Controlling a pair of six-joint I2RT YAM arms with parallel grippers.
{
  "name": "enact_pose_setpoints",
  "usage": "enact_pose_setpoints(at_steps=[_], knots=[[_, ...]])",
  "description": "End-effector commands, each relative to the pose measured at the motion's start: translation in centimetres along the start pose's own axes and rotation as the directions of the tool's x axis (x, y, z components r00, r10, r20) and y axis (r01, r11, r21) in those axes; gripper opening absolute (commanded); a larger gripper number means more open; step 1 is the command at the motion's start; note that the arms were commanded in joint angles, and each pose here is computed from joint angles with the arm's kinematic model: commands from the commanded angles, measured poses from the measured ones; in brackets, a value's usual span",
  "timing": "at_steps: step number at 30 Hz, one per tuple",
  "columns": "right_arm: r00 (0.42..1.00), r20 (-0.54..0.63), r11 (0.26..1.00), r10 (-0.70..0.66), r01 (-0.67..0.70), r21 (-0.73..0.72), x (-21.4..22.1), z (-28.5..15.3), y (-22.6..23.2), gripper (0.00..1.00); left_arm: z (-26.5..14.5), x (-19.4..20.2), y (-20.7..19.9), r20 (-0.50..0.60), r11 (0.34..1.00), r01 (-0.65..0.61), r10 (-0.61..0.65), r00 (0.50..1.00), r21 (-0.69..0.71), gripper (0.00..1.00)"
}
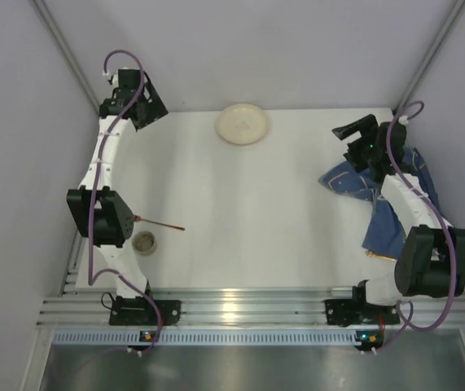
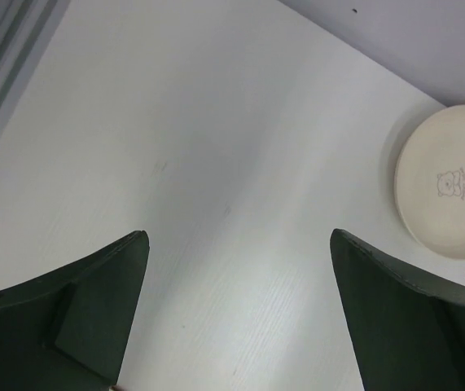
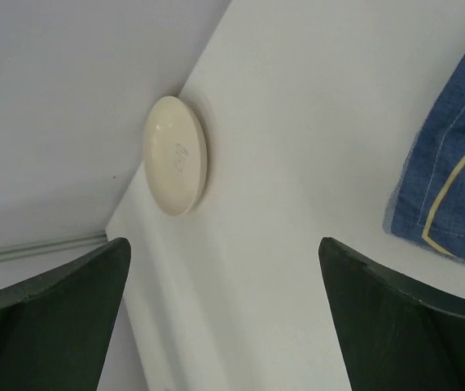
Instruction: Set the dinner table for one person
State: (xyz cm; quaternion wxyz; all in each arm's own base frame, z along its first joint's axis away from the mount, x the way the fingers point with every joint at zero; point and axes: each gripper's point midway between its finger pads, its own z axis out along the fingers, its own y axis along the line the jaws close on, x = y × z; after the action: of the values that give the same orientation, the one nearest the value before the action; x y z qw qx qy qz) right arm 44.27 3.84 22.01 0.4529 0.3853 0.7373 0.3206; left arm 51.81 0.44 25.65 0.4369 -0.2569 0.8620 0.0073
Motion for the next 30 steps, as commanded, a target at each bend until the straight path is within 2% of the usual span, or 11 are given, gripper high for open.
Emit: enact_pose_setpoints(at_steps=[1, 4, 6, 13, 18, 22, 25, 28, 30], knots=[[0.998, -0.002, 0.997, -0.070, 0.070, 0.038, -1.7, -1.7, 2.5, 1.00, -2.7, 1.5, 0.4, -0.065, 0.996, 0.061, -0.057, 0.996, 0.069, 0.98], [0.995, -0.024, 0.994, -0.092, 0.094, 0.061, -1.1, -2.2, 1.5, 1.00, -2.8, 3.8, 0.2, -0.135, 0.990, 0.084, -0.068, 0.989, 0.113, 0.99], [0.992, -0.047, 0.989, -0.117, 0.121, 0.089, -0.6, -2.6, 0.6, 1.00, -4.0, 4.1, 0.4, -0.122, 0.991, 0.080, -0.067, 0.990, 0.105, 0.99], [0.978, -0.169, 0.956, -0.119, 0.159, 0.248, 1.4, -2.6, -3.7, 1.00, -6.3, 9.4, 0.2, -0.193, 0.991, -0.011, 0.037, 0.981, 0.137, 0.98], [0.967, -0.197, 0.910, -0.164, 0.226, 0.349, 1.5, -2.8, -6.9, 1.00, -9.0, 13.5, -2.3, -0.174, 0.965, -0.135, 0.176, 0.969, 0.223, 0.96], [0.945, -0.263, 0.881, -0.192, 0.285, 0.379, 2.5, -2.9, -8.9, 1.00, -10.4, 16.9, -2.7, -0.229, 0.945, -0.186, 0.251, 0.941, 0.269, 0.94], [0.916, -0.354, 0.841, -0.188, 0.337, 0.424, 3.4, -3.0, -11.3, 1.00, -12.1, 18.5, -2.1, -0.241, 0.928, -0.200, 0.281, 0.929, 0.314, 0.94], [0.896, -0.404, 0.812, -0.182, 0.369, 0.453, 3.3, -3.5, -11.9, 1.00, -13.0, 20.6, -1.0, -0.276, 0.916, -0.206, 0.308, 0.910, 0.344, 0.94], [0.882, -0.438, 0.755, -0.176, 0.406, 0.514, 3.0, -4.1, -13.4, 1.00, -13.7, 21.7, -0.5, -0.283, 0.899, -0.210, 0.331, 0.900, 0.383, 0.95]])
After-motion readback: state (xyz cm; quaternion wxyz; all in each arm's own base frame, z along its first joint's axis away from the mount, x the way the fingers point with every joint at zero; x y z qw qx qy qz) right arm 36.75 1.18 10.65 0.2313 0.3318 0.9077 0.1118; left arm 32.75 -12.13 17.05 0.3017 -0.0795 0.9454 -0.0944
